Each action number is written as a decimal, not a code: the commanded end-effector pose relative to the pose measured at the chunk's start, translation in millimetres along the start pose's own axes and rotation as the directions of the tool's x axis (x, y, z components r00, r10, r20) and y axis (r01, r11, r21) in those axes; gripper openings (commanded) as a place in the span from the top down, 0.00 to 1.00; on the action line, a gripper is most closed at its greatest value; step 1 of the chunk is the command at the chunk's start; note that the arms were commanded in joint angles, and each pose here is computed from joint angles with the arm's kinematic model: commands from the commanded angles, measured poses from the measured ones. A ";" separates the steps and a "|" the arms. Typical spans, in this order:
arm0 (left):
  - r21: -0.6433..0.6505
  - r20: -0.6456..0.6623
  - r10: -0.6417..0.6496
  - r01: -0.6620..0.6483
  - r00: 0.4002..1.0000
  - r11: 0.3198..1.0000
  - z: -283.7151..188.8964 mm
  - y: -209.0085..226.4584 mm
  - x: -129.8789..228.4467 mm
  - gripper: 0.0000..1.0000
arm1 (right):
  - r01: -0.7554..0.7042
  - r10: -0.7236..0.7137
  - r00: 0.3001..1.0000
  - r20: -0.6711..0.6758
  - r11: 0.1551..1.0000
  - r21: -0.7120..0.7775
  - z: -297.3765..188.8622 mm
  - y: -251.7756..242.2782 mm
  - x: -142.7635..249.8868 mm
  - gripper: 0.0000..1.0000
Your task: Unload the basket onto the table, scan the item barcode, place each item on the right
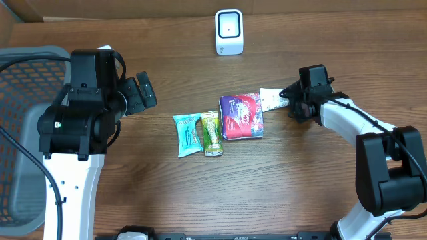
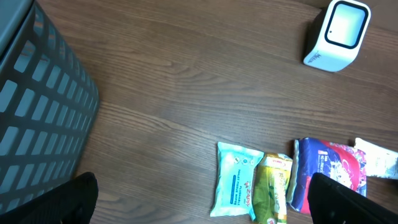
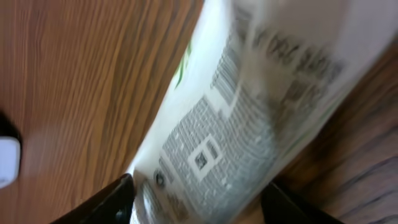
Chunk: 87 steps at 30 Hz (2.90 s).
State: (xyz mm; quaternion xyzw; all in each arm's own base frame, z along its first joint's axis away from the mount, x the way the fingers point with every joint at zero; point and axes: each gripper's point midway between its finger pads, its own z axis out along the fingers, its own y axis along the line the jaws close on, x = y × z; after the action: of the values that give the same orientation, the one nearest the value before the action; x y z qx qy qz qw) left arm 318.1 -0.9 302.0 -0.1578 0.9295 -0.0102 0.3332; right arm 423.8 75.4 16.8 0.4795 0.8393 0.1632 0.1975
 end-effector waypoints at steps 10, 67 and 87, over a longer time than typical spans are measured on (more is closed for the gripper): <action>-0.011 0.009 -0.012 0.012 1.000 1.000 -0.7 1.9 -2.9 0.01 | 0.424 -0.434 0.901 -0.024 0.891 -0.164 0.5 24.6 -2.1 0.78; -0.011 0.009 -0.012 0.012 1.000 1.000 -0.7 1.8 -3.0 0.00 | 0.251 -0.609 0.746 -0.270 0.632 -0.734 -43.1 29.3 8.5 0.96; -0.011 0.009 -0.012 0.012 1.000 1.000 -0.7 1.9 -2.9 0.00 | 0.672 -0.944 0.324 0.064 0.182 -0.718 -253.1 95.9 66.6 0.96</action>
State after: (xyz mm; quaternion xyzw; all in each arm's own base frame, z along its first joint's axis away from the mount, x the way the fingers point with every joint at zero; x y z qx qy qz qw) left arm 318.2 -0.9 302.0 -0.1578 0.9294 -0.0102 0.3334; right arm 352.4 125.0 224.5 -0.0924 0.8992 0.3878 0.1805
